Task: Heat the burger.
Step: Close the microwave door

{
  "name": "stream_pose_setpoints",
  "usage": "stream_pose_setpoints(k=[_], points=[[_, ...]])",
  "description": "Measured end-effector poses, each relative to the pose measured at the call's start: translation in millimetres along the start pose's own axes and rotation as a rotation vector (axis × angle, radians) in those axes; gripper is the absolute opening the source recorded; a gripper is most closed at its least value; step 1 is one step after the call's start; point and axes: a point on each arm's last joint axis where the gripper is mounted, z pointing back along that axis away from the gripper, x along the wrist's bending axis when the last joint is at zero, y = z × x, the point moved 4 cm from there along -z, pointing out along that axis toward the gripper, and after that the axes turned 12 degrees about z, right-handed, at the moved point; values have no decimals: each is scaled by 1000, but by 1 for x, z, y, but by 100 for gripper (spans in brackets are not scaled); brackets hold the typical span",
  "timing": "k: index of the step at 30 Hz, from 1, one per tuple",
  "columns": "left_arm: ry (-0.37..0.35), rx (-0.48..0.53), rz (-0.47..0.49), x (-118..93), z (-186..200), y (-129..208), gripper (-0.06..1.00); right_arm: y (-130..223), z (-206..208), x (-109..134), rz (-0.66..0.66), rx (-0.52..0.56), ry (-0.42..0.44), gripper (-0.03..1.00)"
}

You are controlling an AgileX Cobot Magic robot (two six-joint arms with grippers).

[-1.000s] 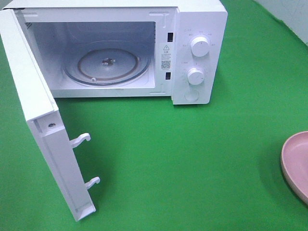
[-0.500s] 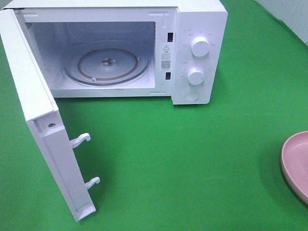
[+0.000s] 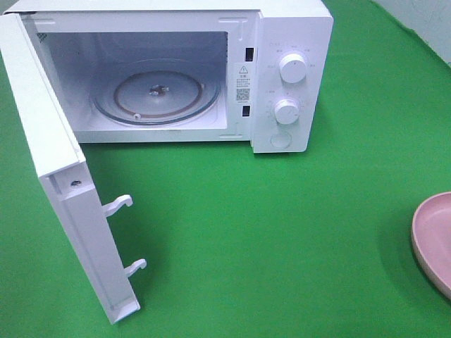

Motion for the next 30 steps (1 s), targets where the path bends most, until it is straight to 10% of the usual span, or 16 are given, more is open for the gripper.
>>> stream_pose_setpoints(k=[30], points=[[11,1,7,-1,0,0,99,0,0,0,-1,0,0,77]])
